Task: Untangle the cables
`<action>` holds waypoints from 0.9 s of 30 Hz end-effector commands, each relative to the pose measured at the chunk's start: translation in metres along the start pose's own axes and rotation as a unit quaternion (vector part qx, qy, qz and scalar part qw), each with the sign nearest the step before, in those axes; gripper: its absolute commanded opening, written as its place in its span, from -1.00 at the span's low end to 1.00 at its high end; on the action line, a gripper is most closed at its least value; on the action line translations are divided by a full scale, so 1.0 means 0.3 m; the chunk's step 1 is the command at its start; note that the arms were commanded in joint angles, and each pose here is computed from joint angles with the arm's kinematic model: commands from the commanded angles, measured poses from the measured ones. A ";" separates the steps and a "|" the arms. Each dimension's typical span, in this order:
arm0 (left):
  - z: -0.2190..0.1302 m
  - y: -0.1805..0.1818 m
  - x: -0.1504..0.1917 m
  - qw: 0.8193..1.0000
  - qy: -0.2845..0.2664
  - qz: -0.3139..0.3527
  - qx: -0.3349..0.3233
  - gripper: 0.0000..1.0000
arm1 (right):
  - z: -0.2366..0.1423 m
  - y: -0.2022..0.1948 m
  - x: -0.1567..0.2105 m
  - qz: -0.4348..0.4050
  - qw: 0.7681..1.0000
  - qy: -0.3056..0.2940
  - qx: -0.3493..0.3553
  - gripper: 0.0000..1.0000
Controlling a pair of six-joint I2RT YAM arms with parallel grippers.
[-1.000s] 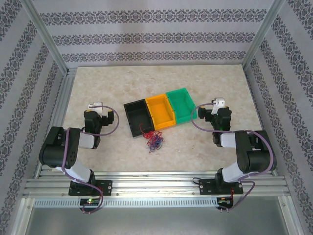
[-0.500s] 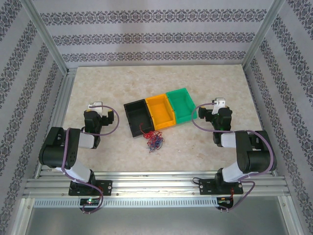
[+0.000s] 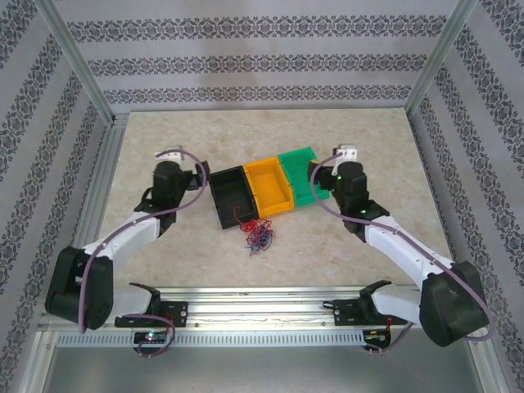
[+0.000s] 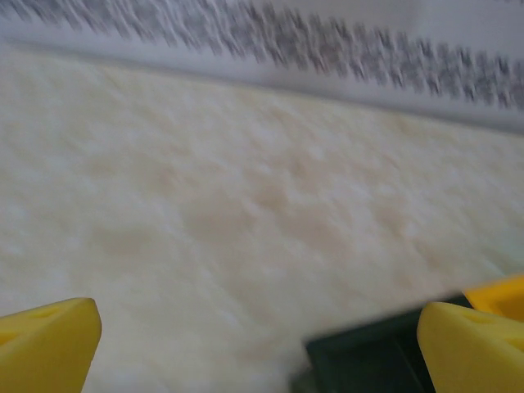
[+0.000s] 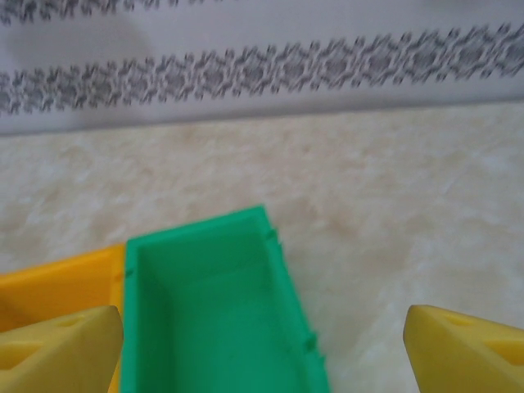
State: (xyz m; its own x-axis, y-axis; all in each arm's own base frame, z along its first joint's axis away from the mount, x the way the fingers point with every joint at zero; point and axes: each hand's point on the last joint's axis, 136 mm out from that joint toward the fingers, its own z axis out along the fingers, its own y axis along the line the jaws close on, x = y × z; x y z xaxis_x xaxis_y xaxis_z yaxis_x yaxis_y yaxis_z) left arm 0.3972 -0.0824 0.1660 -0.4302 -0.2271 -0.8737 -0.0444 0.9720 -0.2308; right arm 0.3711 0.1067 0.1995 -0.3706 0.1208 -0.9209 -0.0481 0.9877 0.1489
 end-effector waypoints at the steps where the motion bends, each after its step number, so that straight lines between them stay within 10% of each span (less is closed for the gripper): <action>1: -0.015 -0.060 0.212 0.991 0.119 -0.065 -0.009 0.99 | -0.011 -0.021 0.092 0.044 0.997 0.029 0.051 0.73; 8: -0.008 -0.069 0.325 0.977 0.165 -0.128 -0.046 0.94 | 0.011 0.082 0.169 0.064 0.996 0.057 0.027 0.61; 27: 0.117 -0.094 0.322 0.968 0.210 -0.097 -0.099 -0.74 | 0.030 0.297 0.260 0.019 0.994 0.101 -0.043 0.36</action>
State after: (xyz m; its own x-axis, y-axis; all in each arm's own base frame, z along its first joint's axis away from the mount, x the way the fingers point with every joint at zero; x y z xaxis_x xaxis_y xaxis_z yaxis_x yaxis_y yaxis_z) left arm 0.3840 -0.1386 0.0737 -0.7067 -0.4416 -0.5527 -0.3076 0.8954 -0.3221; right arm 0.3436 0.1870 0.1272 -0.5540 0.1423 -0.8203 -0.0465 0.9785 0.2011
